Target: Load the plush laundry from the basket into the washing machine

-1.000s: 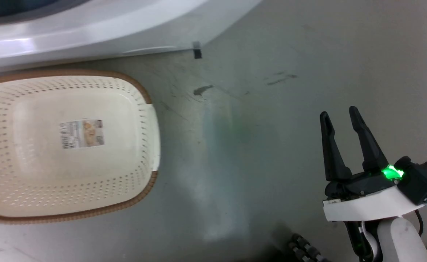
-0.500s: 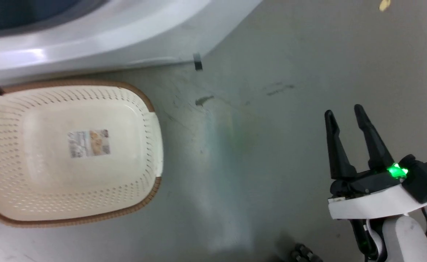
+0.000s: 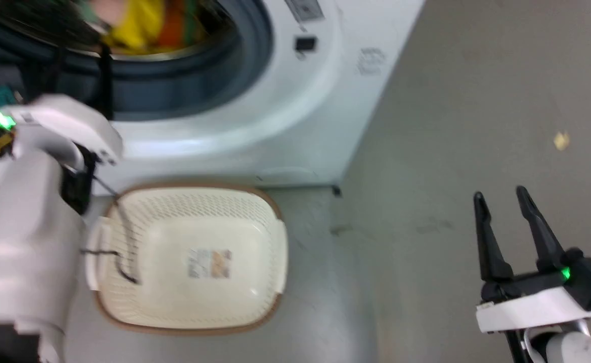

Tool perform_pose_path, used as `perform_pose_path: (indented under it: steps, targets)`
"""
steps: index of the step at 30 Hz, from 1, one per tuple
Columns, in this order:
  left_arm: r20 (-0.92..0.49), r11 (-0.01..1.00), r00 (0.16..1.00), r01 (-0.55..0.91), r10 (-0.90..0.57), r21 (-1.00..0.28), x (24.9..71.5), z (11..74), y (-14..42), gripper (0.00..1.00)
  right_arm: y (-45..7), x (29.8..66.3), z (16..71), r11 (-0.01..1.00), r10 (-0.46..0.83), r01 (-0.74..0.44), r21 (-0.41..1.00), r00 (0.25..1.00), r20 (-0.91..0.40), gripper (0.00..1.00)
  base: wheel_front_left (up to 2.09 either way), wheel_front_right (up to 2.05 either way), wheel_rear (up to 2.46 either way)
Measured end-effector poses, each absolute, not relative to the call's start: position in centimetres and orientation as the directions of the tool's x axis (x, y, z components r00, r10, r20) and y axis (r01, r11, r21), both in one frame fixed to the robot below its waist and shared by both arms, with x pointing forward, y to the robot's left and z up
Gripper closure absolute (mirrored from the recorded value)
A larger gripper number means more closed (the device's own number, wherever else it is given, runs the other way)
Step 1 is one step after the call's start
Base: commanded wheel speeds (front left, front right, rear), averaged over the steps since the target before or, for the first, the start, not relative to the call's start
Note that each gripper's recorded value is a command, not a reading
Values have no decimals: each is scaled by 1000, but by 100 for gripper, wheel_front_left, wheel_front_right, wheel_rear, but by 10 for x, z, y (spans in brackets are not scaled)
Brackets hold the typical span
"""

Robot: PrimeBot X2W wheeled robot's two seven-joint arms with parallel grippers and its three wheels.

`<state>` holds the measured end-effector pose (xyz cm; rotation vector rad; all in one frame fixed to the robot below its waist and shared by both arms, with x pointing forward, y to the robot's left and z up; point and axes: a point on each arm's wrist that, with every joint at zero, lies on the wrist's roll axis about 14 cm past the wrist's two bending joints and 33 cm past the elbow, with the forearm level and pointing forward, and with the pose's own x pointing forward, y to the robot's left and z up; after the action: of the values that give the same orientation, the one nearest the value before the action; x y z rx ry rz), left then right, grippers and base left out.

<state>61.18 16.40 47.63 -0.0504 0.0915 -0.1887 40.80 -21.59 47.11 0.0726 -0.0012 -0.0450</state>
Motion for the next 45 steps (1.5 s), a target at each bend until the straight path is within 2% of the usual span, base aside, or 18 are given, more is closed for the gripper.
perform_pose_path:
  steps: [6, 8, 12, 20, 25, 37, 38, 45]
  targets:
    - [43, 979, 982, 187, -184, -83, 548, 520, 174, 0, -194, 401, 495, 996, 15, -21, 92, 998, 67, 0, 0, 0, 0]
    - [92, 978, 984, 164, -153, -126, 525, 533, 182, 0, -188, 398, 501, 995, 34, -42, 96, 996, 82, 0, 0, 0, 0]
    - [158, 986, 982, 118, -99, -119, 474, 550, 197, 0, -174, 393, 510, 991, 73, -84, 101, 991, 108, 0, 0, 0, 0]
    - [128, 994, 992, -9, 23, -111, 388, 529, 211, 0, -154, 383, 527, 983, 132, -150, 106, 979, 156, 0, 0, 0, 0]
    - [110, 997, 993, -29, 37, -68, 365, 521, 213, 0, -148, 381, 534, 979, 148, -169, 112, 973, 175, 0, 0, 0, 0]
    - [113, 1000, 994, -6, 8, -23, 354, 521, 206, 0, -144, 374, 530, 976, 159, -179, 122, 974, 163, 0, 0, 0, 0]
    - [113, 1000, 994, 1, 1, -19, 354, 521, 205, 100, -144, 374, 530, 976, 159, -180, 122, 974, 163, 100, 0, 0, 0]
    - [106, 1000, 994, 4, -2, -19, 355, 520, 204, 100, -145, 373, 530, 977, 158, -178, 121, 975, 159, 100, 0, 0, 0]
